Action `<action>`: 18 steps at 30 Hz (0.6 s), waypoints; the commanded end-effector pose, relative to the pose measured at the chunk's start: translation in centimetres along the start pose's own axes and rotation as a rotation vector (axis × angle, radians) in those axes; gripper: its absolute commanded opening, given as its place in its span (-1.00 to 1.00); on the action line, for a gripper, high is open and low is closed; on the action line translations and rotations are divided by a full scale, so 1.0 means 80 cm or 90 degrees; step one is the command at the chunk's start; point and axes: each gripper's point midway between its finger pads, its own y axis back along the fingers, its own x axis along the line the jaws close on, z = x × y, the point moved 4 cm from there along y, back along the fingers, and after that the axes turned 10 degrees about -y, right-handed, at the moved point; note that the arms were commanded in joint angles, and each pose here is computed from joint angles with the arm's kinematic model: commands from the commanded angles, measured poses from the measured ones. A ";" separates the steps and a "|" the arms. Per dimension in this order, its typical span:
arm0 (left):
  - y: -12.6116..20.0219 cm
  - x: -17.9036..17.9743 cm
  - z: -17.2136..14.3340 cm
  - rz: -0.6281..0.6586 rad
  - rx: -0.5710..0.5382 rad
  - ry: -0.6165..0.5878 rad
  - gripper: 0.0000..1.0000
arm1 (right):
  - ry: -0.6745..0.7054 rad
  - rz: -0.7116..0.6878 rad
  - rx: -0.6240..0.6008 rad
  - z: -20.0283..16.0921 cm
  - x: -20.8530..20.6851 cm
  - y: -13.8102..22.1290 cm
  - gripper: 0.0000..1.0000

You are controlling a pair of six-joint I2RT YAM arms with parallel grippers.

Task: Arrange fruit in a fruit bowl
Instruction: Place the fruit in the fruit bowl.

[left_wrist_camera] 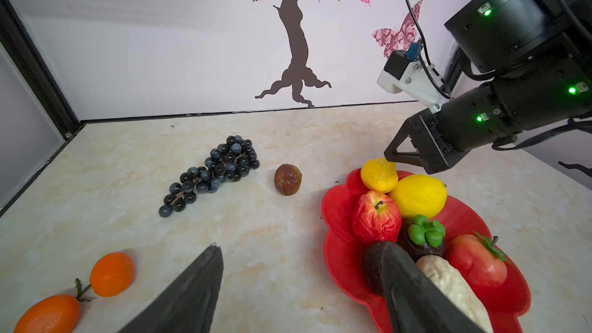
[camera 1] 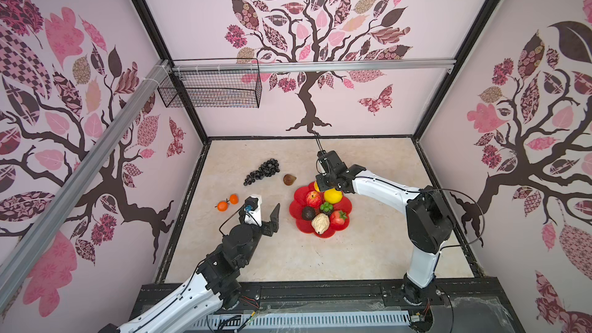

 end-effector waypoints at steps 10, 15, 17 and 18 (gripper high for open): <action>0.000 0.000 0.003 -0.003 -0.002 0.001 0.60 | 0.018 -0.009 0.043 -0.017 0.004 -0.021 -0.85; 0.000 -0.001 0.004 -0.004 -0.002 0.001 0.60 | 0.019 -0.012 0.041 -0.013 0.005 -0.023 -0.75; 0.000 -0.001 0.003 -0.005 -0.001 0.002 0.60 | 0.019 -0.011 0.041 -0.013 0.006 -0.022 -0.68; 0.000 -0.001 0.003 -0.005 -0.002 0.002 0.60 | 0.019 -0.011 0.041 -0.013 0.006 -0.023 -0.64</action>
